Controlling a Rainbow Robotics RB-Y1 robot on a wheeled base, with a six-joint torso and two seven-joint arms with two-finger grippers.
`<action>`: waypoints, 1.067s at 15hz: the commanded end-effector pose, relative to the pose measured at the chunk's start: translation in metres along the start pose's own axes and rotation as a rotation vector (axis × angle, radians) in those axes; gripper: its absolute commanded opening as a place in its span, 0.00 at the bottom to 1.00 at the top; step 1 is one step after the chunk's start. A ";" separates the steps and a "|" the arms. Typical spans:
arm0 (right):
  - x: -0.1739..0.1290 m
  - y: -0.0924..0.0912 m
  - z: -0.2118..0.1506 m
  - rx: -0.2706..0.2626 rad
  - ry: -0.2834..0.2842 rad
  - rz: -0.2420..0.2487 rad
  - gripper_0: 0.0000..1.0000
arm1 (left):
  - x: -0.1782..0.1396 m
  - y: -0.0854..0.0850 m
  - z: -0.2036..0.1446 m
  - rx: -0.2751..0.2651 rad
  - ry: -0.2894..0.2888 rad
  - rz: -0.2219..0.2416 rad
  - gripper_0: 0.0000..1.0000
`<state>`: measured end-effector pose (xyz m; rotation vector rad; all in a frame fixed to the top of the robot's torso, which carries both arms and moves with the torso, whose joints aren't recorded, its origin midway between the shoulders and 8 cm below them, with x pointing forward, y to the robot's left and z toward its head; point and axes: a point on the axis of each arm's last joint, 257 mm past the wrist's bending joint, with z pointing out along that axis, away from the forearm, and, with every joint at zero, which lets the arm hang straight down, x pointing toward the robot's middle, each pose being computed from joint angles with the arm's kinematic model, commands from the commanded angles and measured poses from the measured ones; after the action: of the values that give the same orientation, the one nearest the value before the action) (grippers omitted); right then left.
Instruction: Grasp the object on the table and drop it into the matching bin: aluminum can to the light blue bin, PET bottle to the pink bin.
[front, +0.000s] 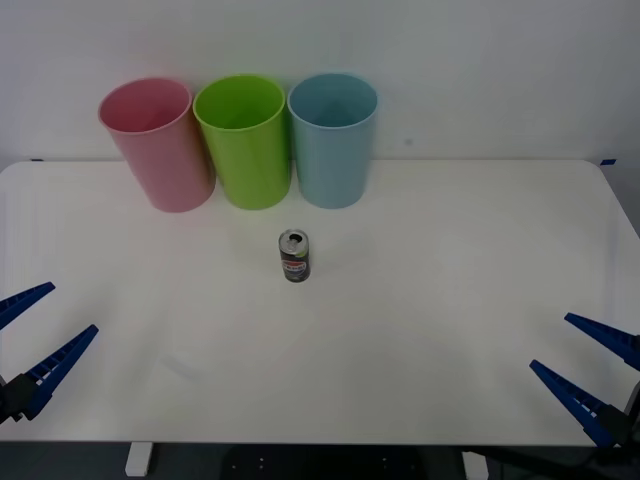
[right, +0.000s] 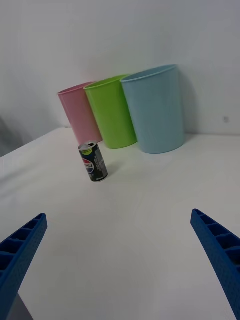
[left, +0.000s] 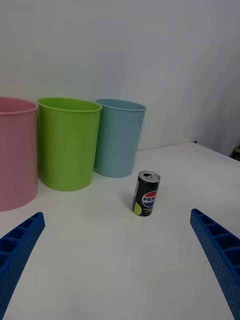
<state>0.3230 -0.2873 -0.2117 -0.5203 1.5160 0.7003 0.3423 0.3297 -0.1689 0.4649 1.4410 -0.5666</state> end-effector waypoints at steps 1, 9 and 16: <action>0.013 0.014 0.013 -0.038 0.017 0.011 1.00 | 0.000 0.000 0.000 0.000 0.000 0.000 1.00; 0.038 0.044 0.052 0.041 0.048 0.032 1.00 | 0.000 0.000 0.000 0.000 0.000 0.000 1.00; 0.057 0.054 0.092 0.099 0.055 0.032 1.00 | 0.000 0.000 0.000 0.000 0.000 0.000 1.00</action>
<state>0.3432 -0.1829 -0.2594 -0.4409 1.6034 0.6485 0.3423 0.3297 -0.1689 0.4649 1.4410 -0.5666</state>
